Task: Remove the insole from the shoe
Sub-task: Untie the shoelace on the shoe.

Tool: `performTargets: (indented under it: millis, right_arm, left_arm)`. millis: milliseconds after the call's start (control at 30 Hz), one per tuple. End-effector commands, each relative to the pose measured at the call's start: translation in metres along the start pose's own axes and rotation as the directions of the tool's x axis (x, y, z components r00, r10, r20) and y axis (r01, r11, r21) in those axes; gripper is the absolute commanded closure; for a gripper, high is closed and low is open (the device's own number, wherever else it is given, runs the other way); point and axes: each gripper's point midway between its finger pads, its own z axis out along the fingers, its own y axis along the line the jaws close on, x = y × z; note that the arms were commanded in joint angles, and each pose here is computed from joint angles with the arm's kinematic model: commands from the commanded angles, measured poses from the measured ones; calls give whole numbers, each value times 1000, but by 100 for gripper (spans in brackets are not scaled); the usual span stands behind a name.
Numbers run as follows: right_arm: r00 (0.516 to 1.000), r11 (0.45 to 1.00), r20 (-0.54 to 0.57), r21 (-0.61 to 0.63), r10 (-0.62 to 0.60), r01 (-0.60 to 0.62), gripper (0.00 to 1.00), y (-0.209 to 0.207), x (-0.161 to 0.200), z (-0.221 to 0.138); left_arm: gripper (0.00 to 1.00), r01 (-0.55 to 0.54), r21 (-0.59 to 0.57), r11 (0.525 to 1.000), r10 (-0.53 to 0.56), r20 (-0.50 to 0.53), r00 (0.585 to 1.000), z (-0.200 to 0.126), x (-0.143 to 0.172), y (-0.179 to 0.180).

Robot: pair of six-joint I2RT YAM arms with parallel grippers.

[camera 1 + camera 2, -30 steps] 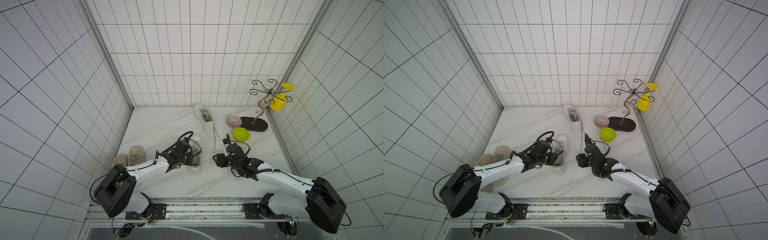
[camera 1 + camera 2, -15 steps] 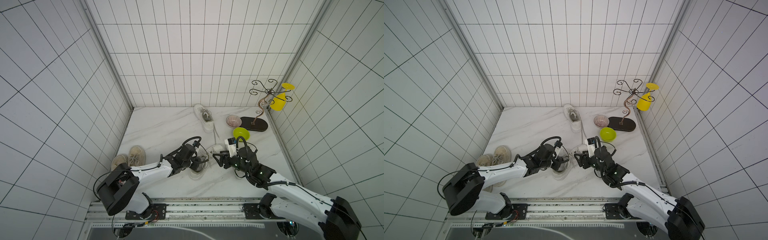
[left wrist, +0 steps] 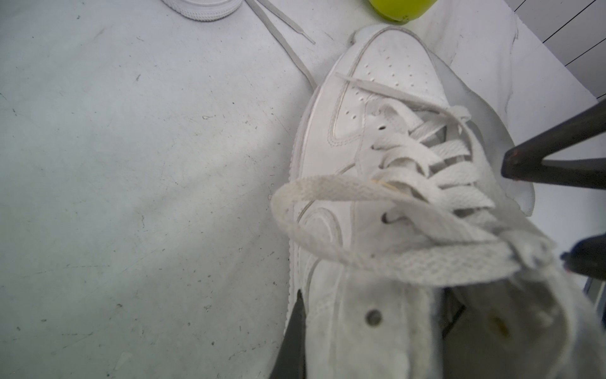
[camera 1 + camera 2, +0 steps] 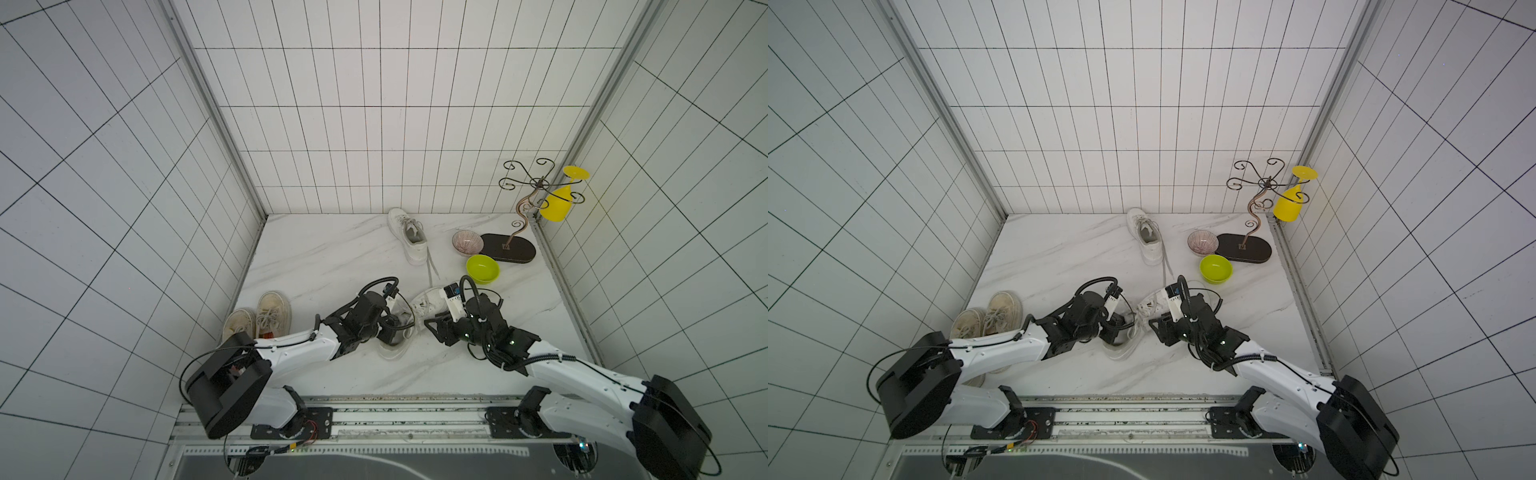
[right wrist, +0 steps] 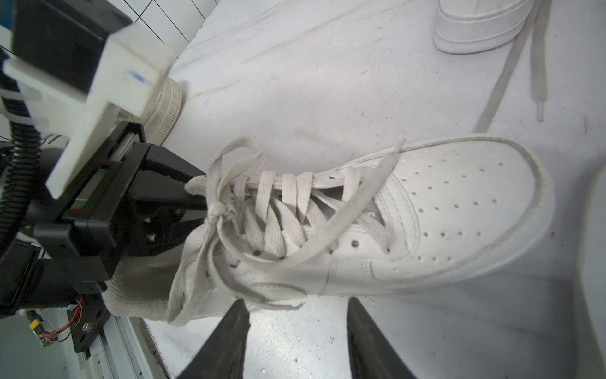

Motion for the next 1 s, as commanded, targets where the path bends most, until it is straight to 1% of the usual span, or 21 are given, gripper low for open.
performTargets:
  millis: [0,200,300,400,467,733,900,967]
  right_arm:
    - [997,997,22,7,-71,71,51,9,-19,-3]
    - [987,986,20,47,-159,158,53,12,-32,-5]
    - [983,983,34,41,-182,181,53,18,-38,-6]
    - [977,978,56,-15,-208,209,50,34,-42,-7]
    - [973,975,77,-30,-216,218,50,40,-47,-8]
    - [963,966,77,-19,-257,259,49,45,-54,-3]
    - [960,961,62,-21,-274,276,53,48,-52,3]
    - [959,960,55,-18,-278,280,58,48,-50,6]
  left_arm:
    - [100,-26,53,998,24,37,999,0,-5,-11]
    - [100,-32,53,998,30,42,999,0,-5,-11]
    - [100,-35,59,998,33,46,998,-1,-6,-12]
    - [100,-39,66,997,36,48,998,-1,-6,-14]
    - [100,-42,72,997,38,50,998,-2,-6,-15]
    - [100,-60,90,994,56,54,997,-3,-5,-21]
    - [100,-61,96,994,57,49,997,-2,-5,-22]
    - [100,-62,96,993,57,52,997,-3,-5,-22]
